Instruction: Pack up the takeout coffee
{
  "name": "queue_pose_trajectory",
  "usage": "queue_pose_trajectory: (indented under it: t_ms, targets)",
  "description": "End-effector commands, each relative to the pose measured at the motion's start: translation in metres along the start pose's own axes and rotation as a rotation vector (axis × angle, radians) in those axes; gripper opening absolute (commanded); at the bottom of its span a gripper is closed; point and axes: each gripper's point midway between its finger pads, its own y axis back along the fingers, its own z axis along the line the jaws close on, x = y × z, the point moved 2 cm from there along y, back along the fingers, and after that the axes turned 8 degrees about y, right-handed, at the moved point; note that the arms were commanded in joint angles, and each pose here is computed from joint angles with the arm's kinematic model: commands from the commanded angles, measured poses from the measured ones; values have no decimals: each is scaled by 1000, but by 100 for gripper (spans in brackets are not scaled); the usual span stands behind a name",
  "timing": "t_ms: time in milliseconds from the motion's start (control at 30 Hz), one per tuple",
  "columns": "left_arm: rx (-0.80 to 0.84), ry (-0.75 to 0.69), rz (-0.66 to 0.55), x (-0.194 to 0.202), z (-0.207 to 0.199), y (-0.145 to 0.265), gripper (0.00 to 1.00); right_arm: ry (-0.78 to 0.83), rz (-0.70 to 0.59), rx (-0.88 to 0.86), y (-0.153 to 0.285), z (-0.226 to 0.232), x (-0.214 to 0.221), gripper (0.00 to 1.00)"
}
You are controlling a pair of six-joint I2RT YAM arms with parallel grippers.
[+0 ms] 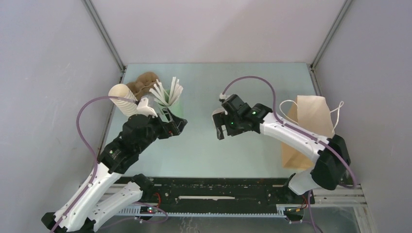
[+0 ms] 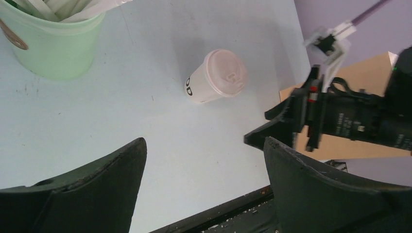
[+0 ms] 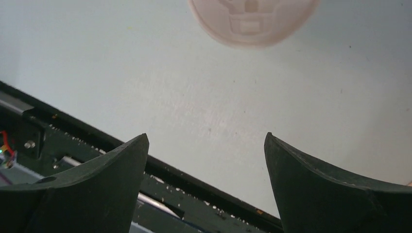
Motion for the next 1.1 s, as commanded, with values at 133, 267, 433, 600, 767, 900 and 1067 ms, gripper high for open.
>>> queue_pose_trajectory:
  t_ms: [133,267,433,600,767,900,1067]
  targets:
    - [30,-11,-22,-14,-13,11,95,-17,-161,116,-17,-1,-59,100]
    - [35,-38,-9,-16,-17,10,94,35,-131,196,-29,-9,-74,100]
    - [44,-69,10,-17,-21,7,94,59,-123,240,-37,-13,-93,98]
    - [36,-106,19,-18,-22,5,94,62,-119,257,-39,-21,-97,99]
    - [29,-125,25,-19,-22,3,95,54,-105,248,-45,-27,-98,100]
    - [28,-126,33,-18,-22,0,95,47,-86,221,-52,-28,-96,99]
    - [26,-123,34,-17,-22,0,95,37,-63,210,-59,-29,-91,100]
